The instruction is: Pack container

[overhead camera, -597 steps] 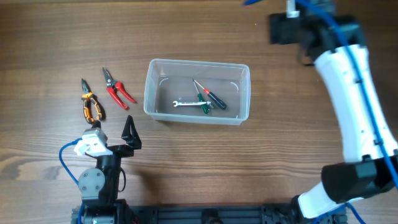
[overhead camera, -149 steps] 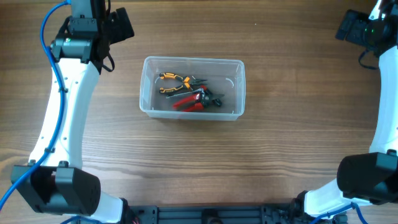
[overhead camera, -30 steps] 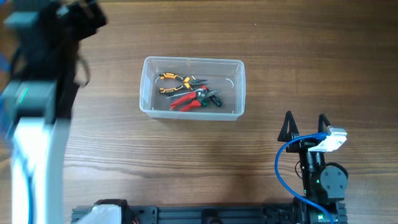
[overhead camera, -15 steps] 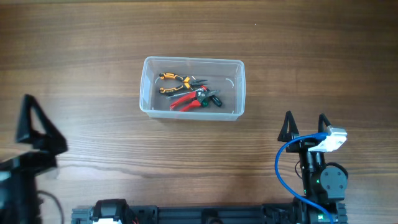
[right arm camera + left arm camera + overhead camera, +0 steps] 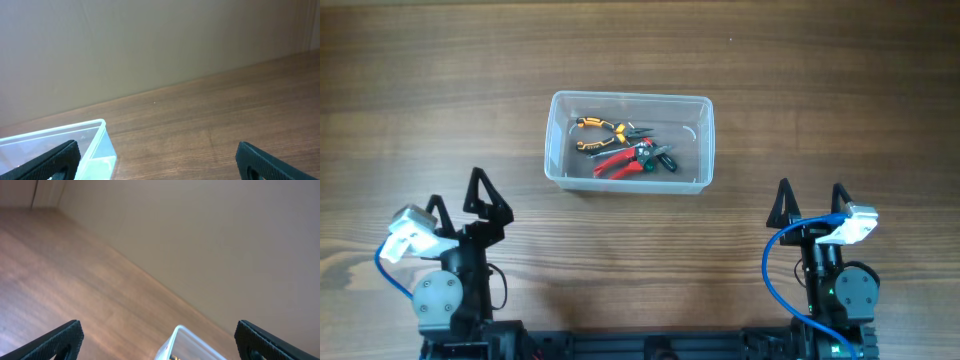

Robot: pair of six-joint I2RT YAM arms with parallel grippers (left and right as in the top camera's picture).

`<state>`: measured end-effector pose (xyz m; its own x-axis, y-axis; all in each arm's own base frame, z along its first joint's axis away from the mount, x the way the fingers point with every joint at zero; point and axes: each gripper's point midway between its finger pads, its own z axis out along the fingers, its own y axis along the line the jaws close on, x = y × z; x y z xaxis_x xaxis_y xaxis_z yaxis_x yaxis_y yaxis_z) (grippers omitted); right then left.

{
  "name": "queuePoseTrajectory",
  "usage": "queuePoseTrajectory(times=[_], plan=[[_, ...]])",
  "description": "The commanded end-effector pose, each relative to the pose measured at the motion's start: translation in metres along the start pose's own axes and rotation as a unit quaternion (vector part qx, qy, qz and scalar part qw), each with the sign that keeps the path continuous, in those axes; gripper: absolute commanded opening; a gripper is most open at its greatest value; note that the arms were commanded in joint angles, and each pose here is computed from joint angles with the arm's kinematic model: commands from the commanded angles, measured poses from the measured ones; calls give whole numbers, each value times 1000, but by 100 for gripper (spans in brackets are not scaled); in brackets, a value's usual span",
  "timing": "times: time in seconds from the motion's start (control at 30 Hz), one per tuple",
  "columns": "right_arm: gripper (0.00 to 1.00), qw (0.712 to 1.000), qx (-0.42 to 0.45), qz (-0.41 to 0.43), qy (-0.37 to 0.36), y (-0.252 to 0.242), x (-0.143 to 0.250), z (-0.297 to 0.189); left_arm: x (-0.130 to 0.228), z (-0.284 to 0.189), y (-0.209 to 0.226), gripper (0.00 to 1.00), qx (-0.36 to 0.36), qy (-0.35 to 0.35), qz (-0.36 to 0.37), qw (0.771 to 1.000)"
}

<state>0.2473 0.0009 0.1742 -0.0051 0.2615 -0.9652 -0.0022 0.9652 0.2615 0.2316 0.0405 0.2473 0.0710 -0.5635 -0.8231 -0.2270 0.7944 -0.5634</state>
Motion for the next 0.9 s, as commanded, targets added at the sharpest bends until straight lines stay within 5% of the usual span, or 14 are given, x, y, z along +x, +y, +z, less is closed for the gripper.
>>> queuePoseTrajectory(times=[0.0, 0.87], plan=[[100, 1000, -3, 6, -6, 1, -3, -1, 19, 1, 6, 100, 10, 16, -17, 1000], [100, 1000, -4, 6, -6, 1, -3, -1, 90, 5, 34, 100, 19, 77, -9, 997]])
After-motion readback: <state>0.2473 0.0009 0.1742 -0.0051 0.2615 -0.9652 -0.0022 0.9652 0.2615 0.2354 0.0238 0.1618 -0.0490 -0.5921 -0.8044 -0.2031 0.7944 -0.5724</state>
